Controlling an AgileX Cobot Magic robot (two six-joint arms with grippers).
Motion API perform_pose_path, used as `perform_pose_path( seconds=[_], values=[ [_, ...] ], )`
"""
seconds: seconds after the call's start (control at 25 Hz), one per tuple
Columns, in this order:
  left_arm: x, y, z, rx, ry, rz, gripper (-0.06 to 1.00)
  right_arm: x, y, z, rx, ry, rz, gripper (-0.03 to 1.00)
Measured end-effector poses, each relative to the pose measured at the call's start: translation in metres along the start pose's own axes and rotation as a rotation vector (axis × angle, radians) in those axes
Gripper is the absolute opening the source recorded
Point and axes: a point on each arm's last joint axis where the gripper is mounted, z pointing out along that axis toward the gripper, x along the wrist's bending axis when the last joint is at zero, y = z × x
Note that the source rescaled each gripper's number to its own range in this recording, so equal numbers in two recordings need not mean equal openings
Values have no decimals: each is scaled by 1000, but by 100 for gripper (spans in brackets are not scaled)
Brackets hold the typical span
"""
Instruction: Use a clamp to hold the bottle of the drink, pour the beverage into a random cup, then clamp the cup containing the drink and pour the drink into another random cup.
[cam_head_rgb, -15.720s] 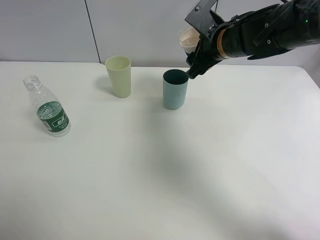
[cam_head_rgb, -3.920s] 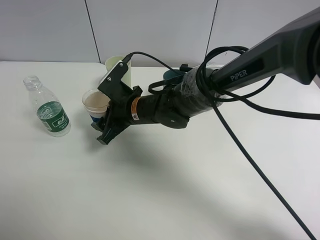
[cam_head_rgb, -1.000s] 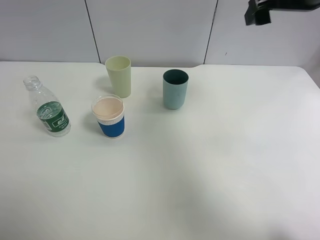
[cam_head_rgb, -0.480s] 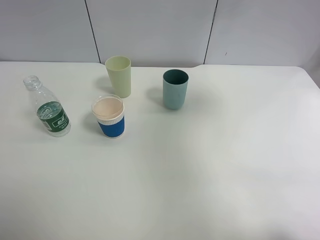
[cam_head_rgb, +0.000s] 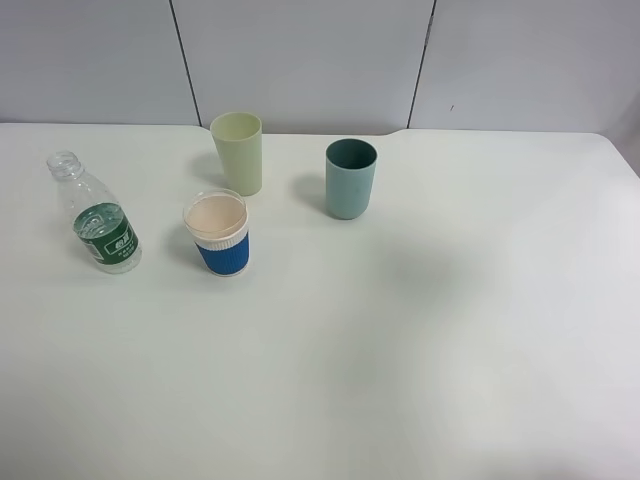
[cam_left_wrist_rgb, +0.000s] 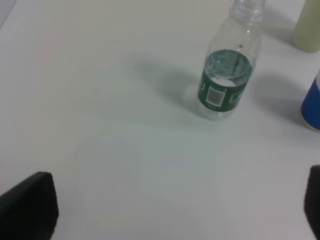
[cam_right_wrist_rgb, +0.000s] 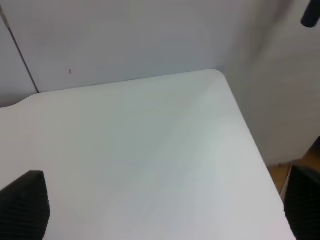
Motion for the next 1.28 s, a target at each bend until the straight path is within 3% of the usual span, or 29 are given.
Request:
perform_pose_path(
  seconds=[0.76,0.96,1.16,1.28],
  values=[
    [0,0,0,0,0,0,100,-13,-101,-89,-247,5,-8,84],
    [0,0,0,0,0,0,100,-12,-119,-81,-127,5,-10,84],
    [0,0,0,0,0,0,100,-4,-143,-61,32,66,10,84],
    [0,0,0,0,0,0,100,-2,-146,-59,54,85,4,84]
  ],
)
